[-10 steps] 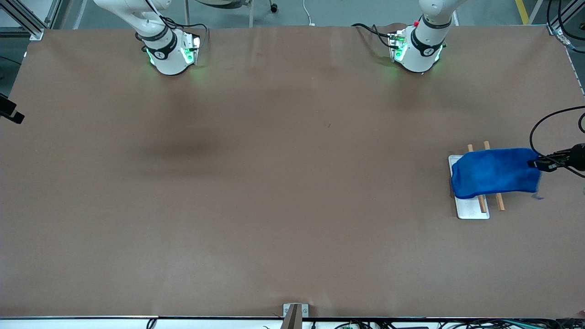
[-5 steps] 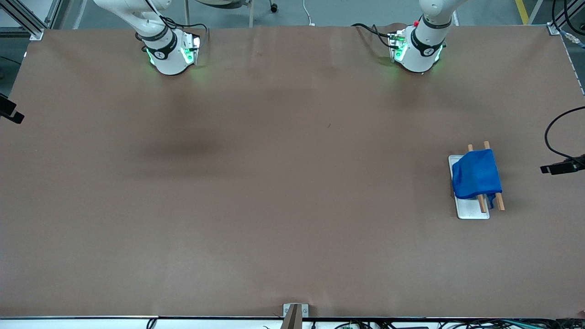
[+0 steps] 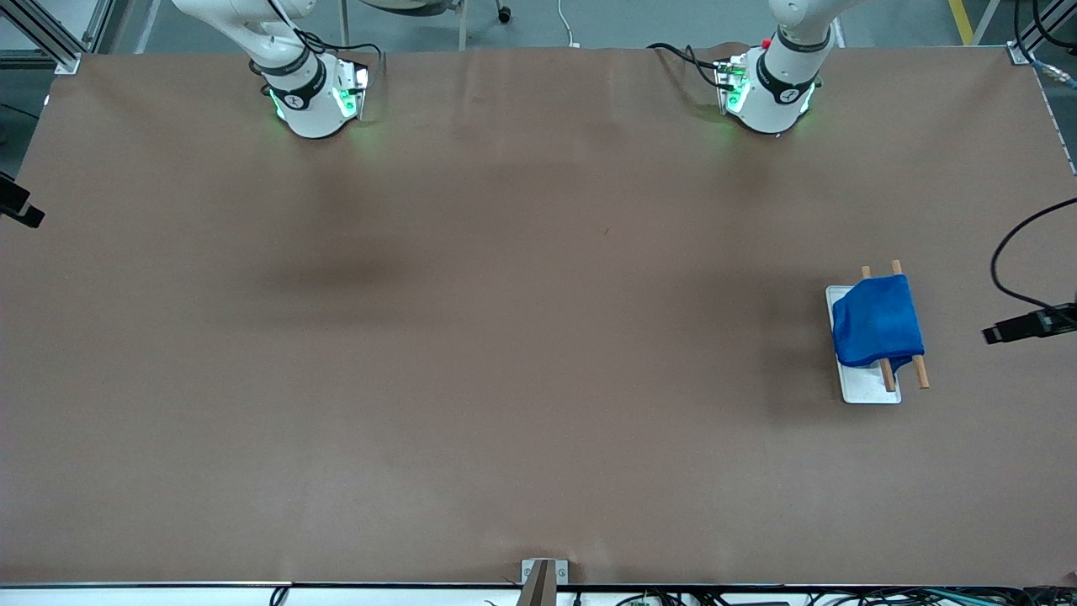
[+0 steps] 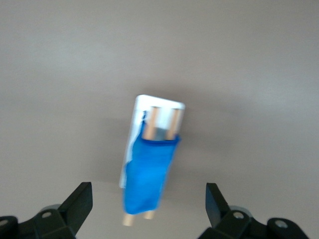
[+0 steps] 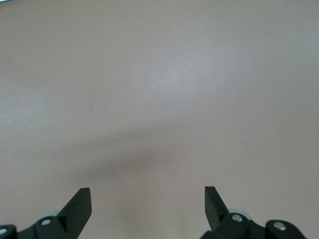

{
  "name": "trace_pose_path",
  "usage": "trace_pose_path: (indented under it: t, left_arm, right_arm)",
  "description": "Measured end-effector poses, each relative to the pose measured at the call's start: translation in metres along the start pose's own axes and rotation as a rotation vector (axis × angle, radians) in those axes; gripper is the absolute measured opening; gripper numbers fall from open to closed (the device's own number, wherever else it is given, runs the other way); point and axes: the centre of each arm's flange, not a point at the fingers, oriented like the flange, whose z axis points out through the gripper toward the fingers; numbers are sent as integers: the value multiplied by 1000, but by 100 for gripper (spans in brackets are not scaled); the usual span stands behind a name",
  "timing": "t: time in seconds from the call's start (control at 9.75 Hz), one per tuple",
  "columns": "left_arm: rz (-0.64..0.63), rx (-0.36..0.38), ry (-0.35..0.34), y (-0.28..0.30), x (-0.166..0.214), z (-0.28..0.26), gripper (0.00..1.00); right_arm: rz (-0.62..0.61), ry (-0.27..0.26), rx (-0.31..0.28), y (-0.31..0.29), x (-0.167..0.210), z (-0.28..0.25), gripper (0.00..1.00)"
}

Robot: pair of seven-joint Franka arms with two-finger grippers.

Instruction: Right arm passes towel to left arm to hang

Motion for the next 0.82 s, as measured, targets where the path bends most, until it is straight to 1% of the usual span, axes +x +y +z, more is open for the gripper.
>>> trace_pose_path:
  t: [0.1, 0.31, 0.51, 0.82]
  left_arm:
    - [8, 1, 17, 40, -12, -20, 100]
    - [52, 3, 60, 87, -38, -60, 100]
    - [86, 18, 95, 107, -63, -95, 100]
    - [153, 49, 116, 130, -94, -127, 100]
  right_arm:
    - [3, 0, 0, -1, 0, 0, 100]
    - [13, 1, 1, -11, 0, -1, 100]
    - [13, 2, 1, -17, 0, -1, 100]
    - [14, 3, 1, -16, 0, -1, 100]
